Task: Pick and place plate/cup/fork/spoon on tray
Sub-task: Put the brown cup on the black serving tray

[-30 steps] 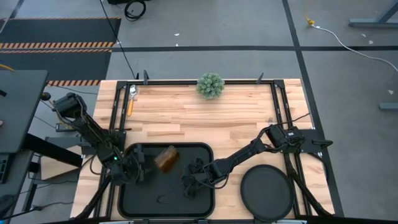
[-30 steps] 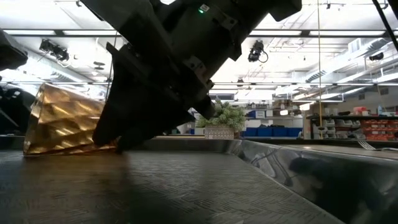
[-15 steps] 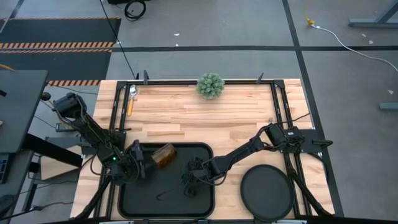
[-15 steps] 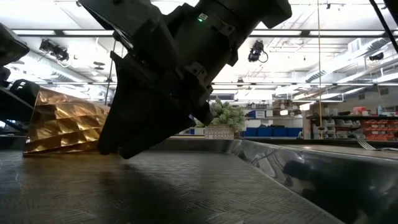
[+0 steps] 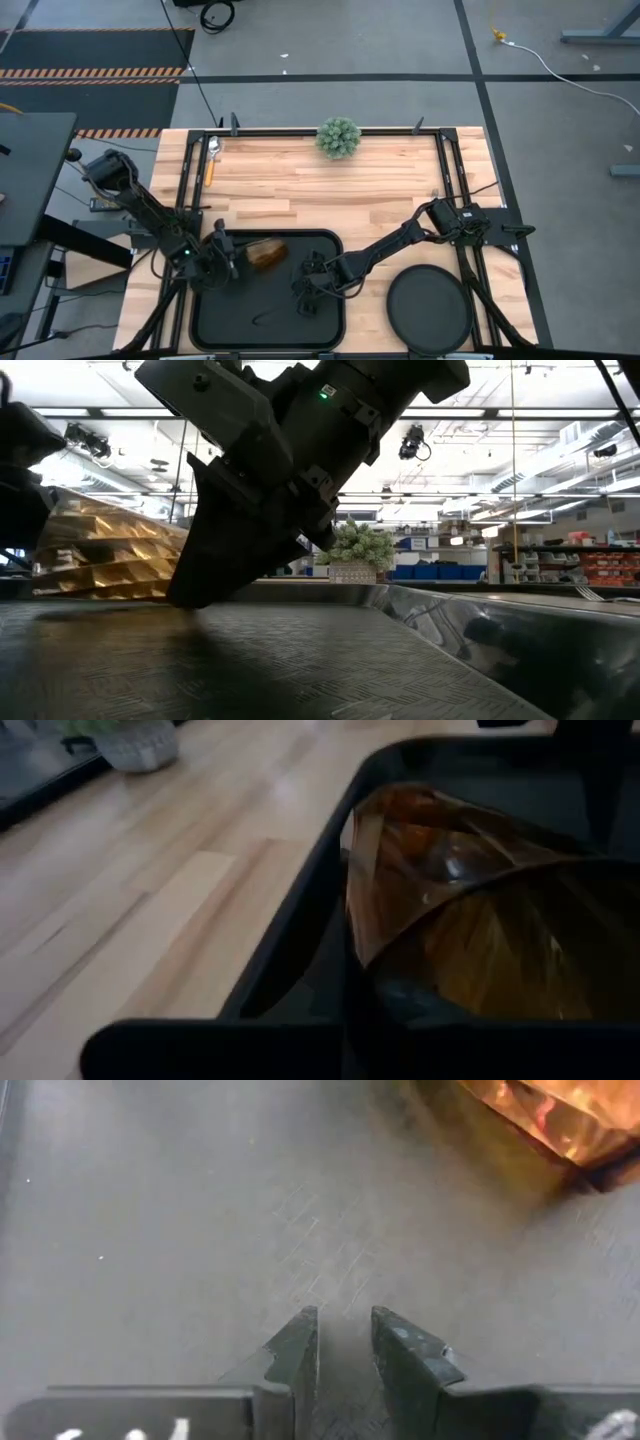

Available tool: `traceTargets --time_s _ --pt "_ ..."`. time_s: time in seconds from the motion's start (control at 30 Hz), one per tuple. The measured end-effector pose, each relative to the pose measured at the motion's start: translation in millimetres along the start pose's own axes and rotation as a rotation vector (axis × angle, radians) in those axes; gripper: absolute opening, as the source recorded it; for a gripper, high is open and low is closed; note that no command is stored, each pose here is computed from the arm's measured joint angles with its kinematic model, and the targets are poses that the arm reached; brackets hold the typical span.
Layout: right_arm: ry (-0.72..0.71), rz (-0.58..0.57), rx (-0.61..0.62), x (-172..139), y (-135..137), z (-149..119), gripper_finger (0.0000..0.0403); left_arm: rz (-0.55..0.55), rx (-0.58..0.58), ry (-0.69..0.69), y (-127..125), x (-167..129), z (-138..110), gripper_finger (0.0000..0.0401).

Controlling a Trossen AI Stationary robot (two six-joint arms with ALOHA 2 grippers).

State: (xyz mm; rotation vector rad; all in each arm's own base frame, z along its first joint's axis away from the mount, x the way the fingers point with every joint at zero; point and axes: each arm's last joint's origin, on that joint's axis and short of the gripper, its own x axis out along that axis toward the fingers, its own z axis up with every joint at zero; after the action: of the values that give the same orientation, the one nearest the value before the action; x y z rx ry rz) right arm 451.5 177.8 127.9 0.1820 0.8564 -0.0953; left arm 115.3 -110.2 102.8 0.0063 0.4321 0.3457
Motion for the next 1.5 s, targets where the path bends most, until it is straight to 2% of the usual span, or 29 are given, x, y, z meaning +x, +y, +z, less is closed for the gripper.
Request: traceTargets --time_s 0.13,0.27,0.43,0.6,0.8,1.03,1.17,1.27,1.5 --pt "0.039 0.000 -0.004 -6.4 3.6 6.5 0.0095 -0.041 0.050 0.081 -7.1 5.1 11.5 0.0009" --pt "0.045 -0.004 -0.023 -13.9 8.9 15.2 0.0093 -0.082 0.131 0.202 -17.6 5.9 35.8 0.0010" --pt "0.026 -0.012 -0.025 -15.5 10.3 17.9 0.0093 -0.054 0.257 0.420 -21.5 -5.5 72.8 0.0011" --pt "0.025 -0.037 -0.022 -15.4 13.5 11.6 0.0093 -0.039 0.309 0.683 -16.2 -28.0 99.8 0.0012" --pt "-0.001 -0.038 -0.047 -17.9 21.7 9.0 0.0088 -0.036 0.318 0.948 -8.7 -49.2 114.3 0.0012" --pt "-0.005 -0.030 -0.065 -17.6 21.5 10.0 0.0087 -0.053 0.351 1.248 5.7 -54.5 121.5 0.0013" --pt "0.014 -0.005 -0.058 -15.4 15.5 13.3 0.0087 -0.041 0.376 1.325 19.0 -45.5 129.2 0.0013" --pt "0.018 -0.001 -0.074 -14.5 12.9 14.8 0.0087 -0.072 0.380 1.352 28.7 -33.2 134.1 0.0013" --pt "0.013 0.001 -0.100 -15.3 15.6 13.7 0.0087 -0.143 0.409 1.293 50.9 -1.3 144.1 0.0013"
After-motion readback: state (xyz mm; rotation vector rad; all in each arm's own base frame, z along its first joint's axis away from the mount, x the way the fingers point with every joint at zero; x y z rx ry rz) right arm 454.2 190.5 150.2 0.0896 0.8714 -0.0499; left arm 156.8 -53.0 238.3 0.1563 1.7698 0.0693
